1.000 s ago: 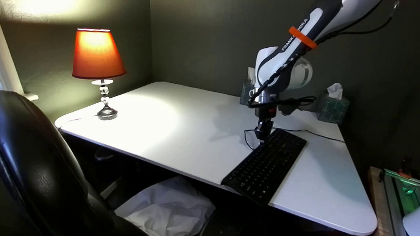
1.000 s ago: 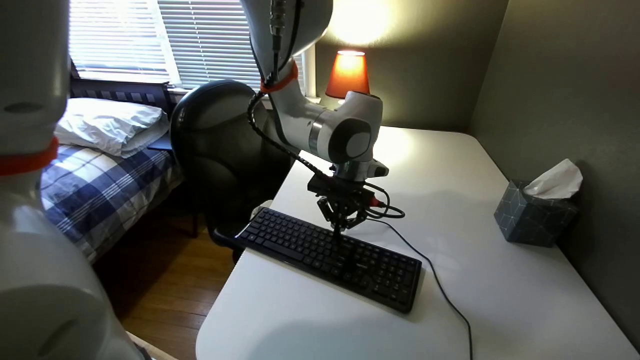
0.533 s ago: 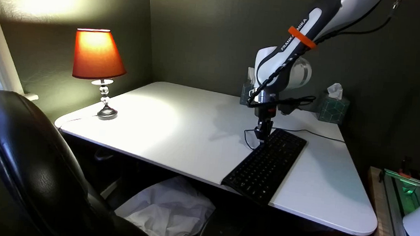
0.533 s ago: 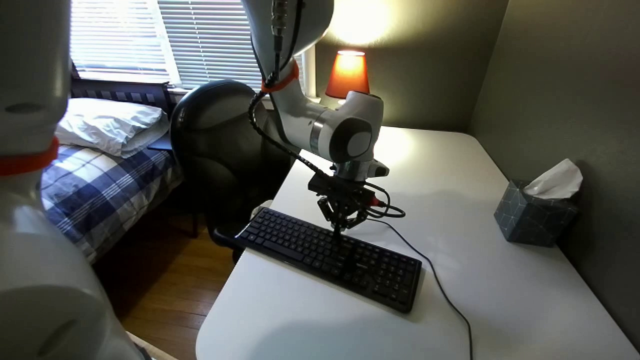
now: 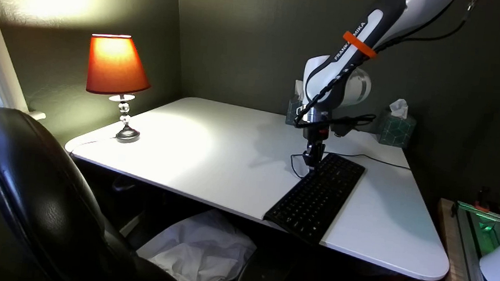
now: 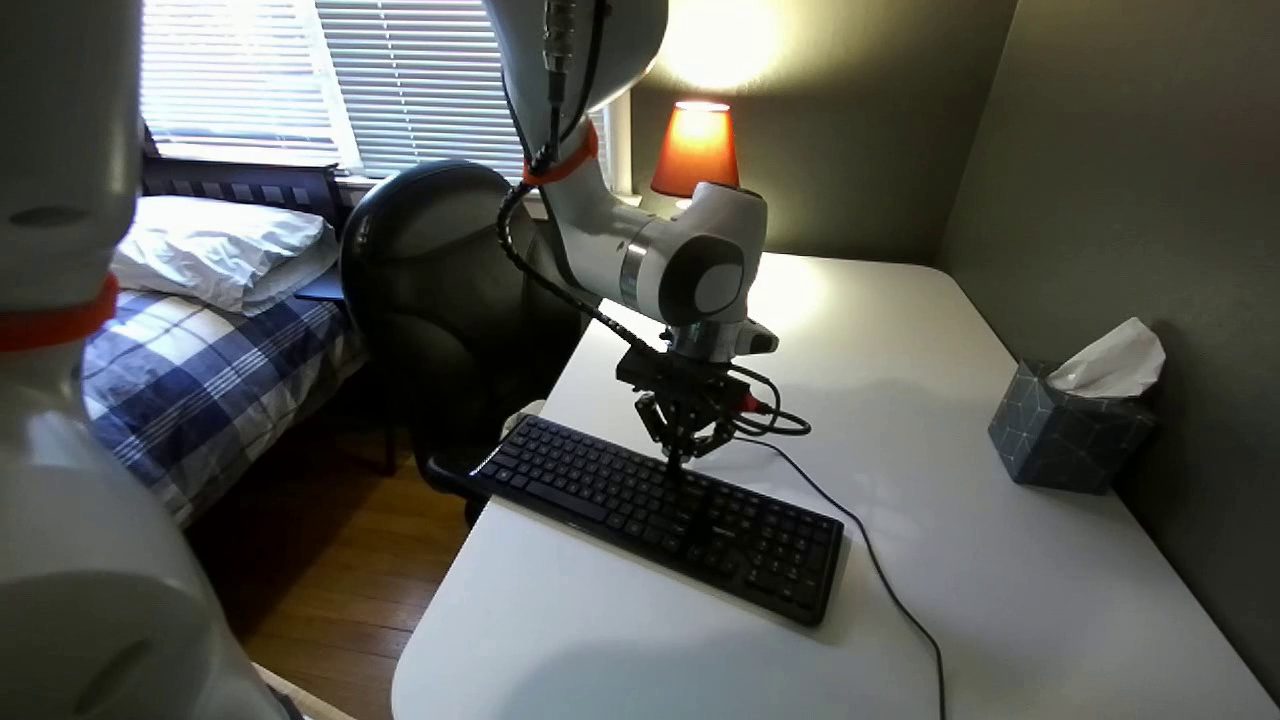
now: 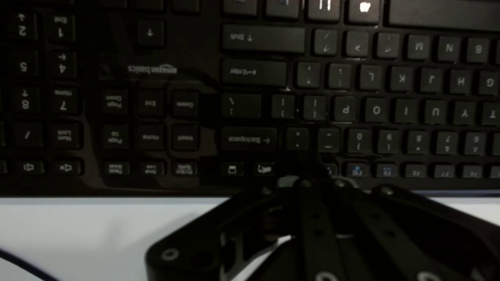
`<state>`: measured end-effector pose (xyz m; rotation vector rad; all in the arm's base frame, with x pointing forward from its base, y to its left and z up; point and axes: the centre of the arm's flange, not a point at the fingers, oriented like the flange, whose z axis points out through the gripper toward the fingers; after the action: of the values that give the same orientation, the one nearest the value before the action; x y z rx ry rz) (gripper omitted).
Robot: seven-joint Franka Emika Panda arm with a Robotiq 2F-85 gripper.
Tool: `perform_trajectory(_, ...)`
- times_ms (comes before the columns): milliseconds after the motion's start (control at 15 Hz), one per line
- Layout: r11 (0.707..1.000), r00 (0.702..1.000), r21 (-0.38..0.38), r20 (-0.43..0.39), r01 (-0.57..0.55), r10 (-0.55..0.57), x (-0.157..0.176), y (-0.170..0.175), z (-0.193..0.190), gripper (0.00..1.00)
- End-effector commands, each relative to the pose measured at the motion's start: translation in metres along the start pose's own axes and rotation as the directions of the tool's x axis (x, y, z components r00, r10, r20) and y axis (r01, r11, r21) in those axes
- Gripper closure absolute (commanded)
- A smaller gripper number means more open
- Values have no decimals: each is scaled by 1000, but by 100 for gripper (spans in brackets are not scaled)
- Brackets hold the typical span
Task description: Press a key on the keyboard
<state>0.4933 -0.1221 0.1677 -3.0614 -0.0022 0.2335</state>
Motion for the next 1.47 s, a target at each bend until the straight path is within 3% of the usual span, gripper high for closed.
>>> perform_trajectory(0, 1000, 1000, 20, 16, -10, 10, 3, 3, 5, 100)
perform_trajectory(1200, 999, 999, 36, -43, -23, 25, -12, 3, -25, 100)
perform_trajectory(1267, 999, 998, 38, -52, -20, 22, -13, 2, -27, 78)
perform_trajectory(1400, 999, 998, 44, -64, -25, 28, -15, 1, -32, 67)
